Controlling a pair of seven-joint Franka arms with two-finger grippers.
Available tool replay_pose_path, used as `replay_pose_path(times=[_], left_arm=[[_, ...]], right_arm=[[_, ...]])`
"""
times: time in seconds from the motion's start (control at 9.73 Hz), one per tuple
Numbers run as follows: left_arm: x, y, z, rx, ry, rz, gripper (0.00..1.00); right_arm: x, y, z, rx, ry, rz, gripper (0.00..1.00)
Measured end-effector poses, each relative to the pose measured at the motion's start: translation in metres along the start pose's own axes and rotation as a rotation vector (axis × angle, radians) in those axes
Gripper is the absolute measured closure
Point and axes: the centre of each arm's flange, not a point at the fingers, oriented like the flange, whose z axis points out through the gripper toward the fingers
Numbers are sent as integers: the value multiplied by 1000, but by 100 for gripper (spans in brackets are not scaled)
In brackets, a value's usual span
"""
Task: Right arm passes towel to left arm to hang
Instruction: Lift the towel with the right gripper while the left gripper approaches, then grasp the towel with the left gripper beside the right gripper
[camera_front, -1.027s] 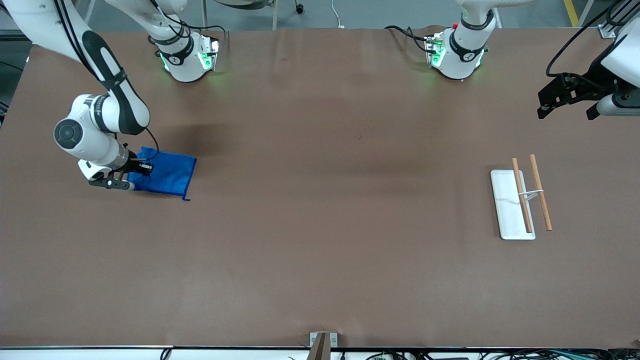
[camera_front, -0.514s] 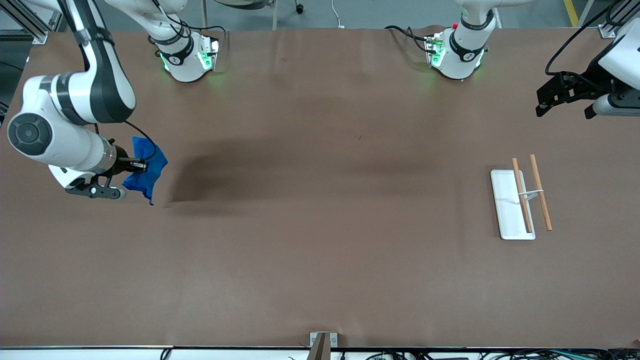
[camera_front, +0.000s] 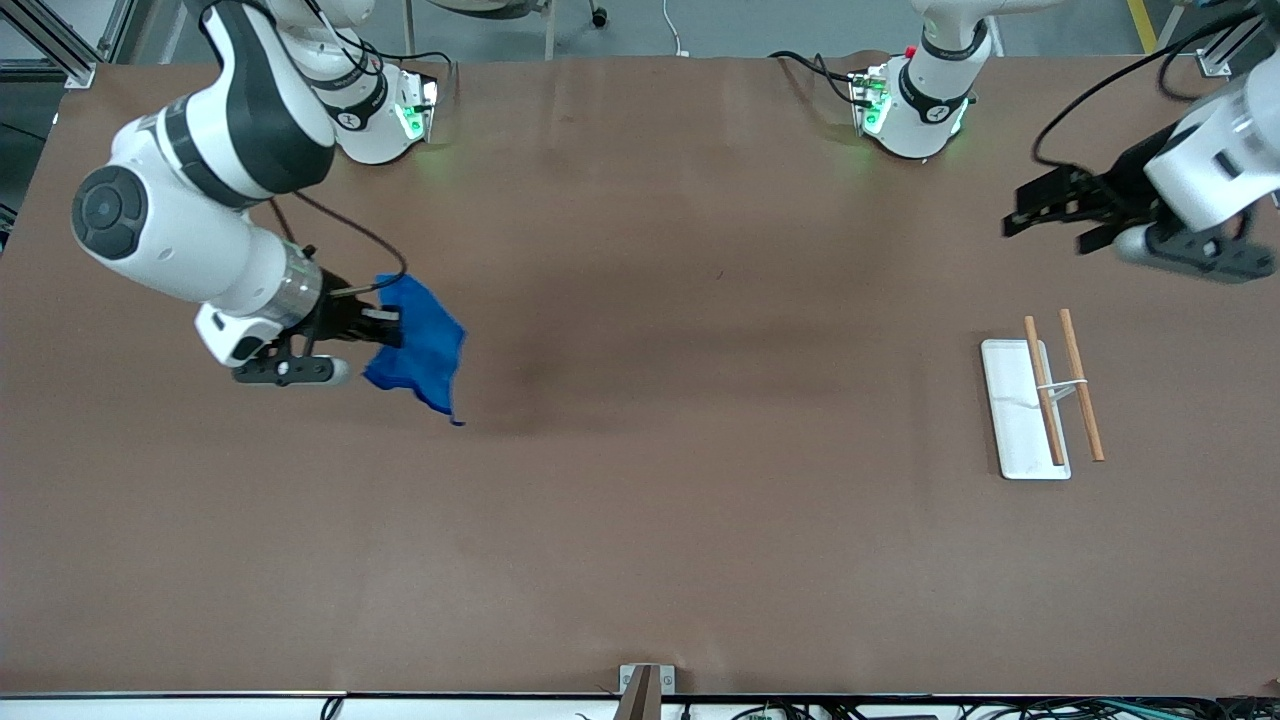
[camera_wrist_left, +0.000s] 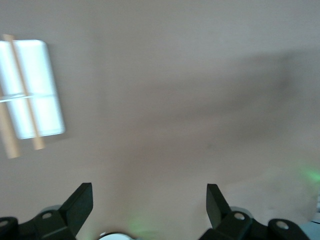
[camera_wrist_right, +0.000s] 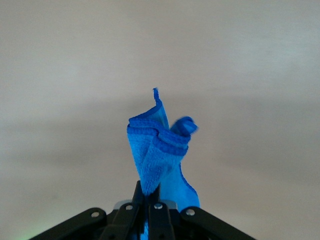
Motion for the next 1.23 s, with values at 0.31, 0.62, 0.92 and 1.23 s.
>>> replay_pose_path(times=[0.31, 0.62, 0.92, 1.23], left_arm=[[22, -17, 81, -263, 56, 97, 0], [45, -53, 188, -637, 62, 170, 0], [46, -50, 280, -1070, -50, 84, 0], [45, -22, 315, -1292, -72, 100, 0]], right_arm=[[-18, -70, -9, 258, -34, 28, 96], [-23, -131, -5, 540, -57, 142, 96], [-37, -184, 15, 722, -44, 242, 96], [-51, -209, 12, 841, -97, 315, 96]])
